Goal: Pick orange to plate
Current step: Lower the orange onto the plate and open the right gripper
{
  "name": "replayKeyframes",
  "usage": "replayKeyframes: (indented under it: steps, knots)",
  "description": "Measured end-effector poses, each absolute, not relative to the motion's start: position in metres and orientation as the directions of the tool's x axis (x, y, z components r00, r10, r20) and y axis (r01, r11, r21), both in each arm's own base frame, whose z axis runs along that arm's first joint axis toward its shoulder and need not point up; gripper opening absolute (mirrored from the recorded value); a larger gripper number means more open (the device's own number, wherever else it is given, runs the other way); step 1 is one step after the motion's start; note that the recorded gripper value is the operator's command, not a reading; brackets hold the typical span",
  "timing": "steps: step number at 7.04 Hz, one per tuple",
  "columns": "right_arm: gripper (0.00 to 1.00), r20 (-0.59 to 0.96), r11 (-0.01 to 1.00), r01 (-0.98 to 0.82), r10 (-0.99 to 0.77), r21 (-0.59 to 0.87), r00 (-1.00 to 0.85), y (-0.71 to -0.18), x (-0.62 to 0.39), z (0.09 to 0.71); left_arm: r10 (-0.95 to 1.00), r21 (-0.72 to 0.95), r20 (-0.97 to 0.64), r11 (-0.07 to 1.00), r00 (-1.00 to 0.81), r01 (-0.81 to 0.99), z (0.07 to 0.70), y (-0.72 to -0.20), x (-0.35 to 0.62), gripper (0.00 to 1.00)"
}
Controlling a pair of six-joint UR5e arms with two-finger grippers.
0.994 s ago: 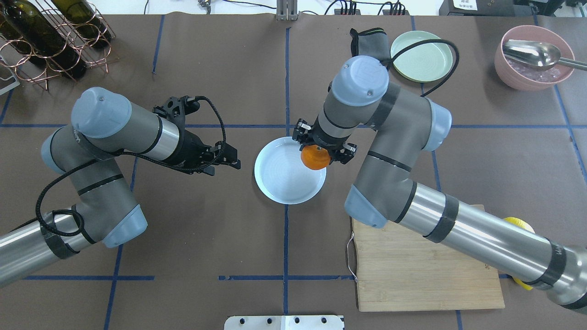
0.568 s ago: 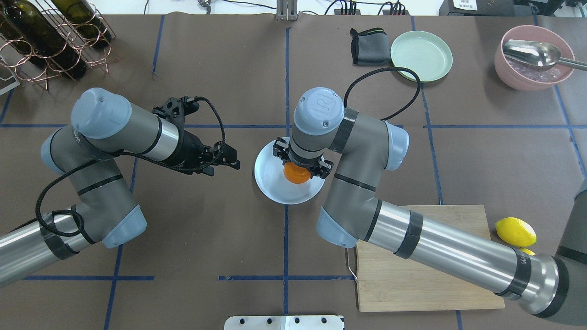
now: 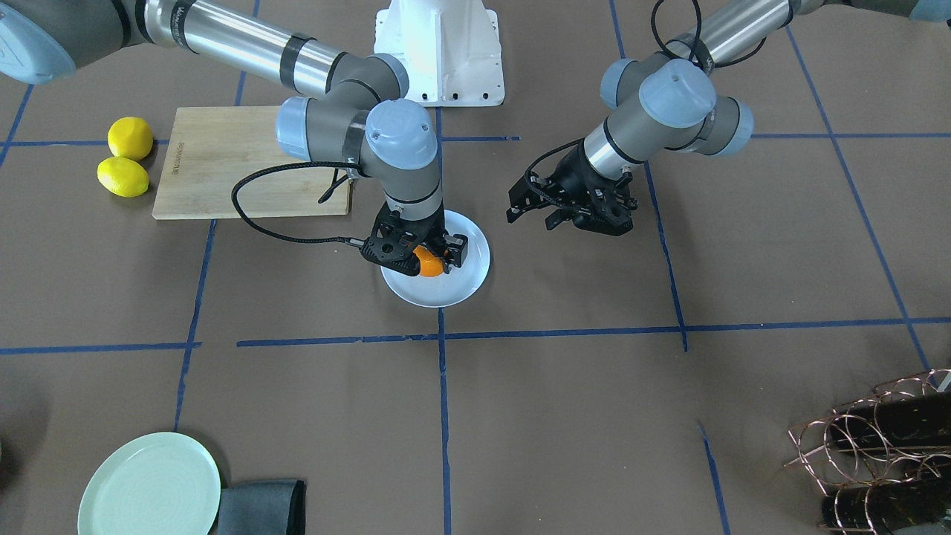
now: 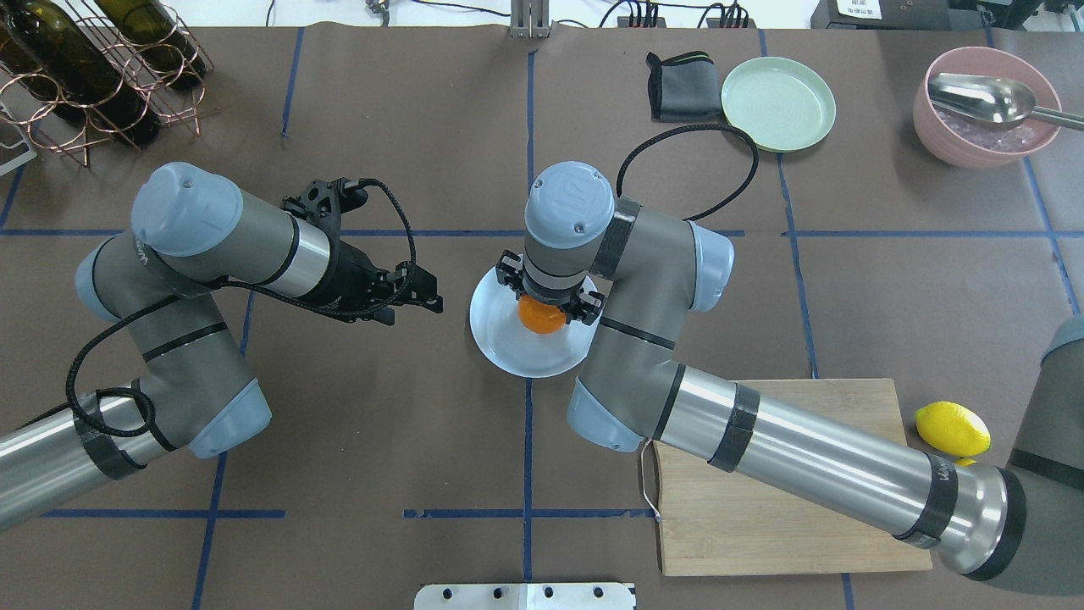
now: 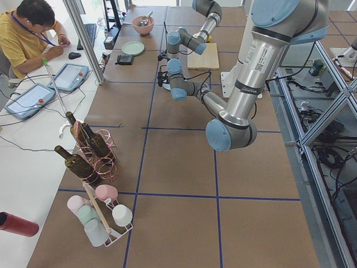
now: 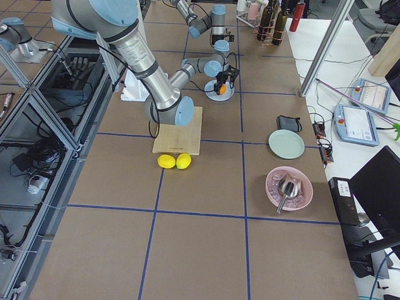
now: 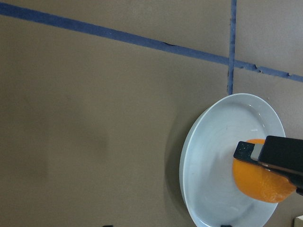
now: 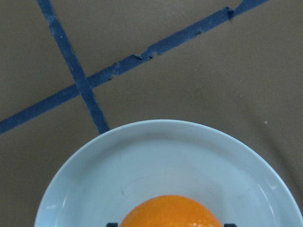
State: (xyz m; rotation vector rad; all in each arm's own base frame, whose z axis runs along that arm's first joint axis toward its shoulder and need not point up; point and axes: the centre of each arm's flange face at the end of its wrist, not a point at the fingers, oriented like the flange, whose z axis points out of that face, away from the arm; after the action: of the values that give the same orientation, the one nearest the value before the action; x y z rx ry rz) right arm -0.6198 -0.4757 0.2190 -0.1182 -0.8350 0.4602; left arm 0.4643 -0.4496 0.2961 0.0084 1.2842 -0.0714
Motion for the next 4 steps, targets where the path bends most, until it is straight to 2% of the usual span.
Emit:
replayKeyframes:
  steps: [4]
  knots:
    - [1.00, 0.721, 0.903, -0.333, 0.420, -0.272, 0.551, -0.473, -0.610, 0.205, -0.050, -0.035, -0.958, 0.998, 0.283, 0.057, 0.297, -0.449, 0.466, 0.83]
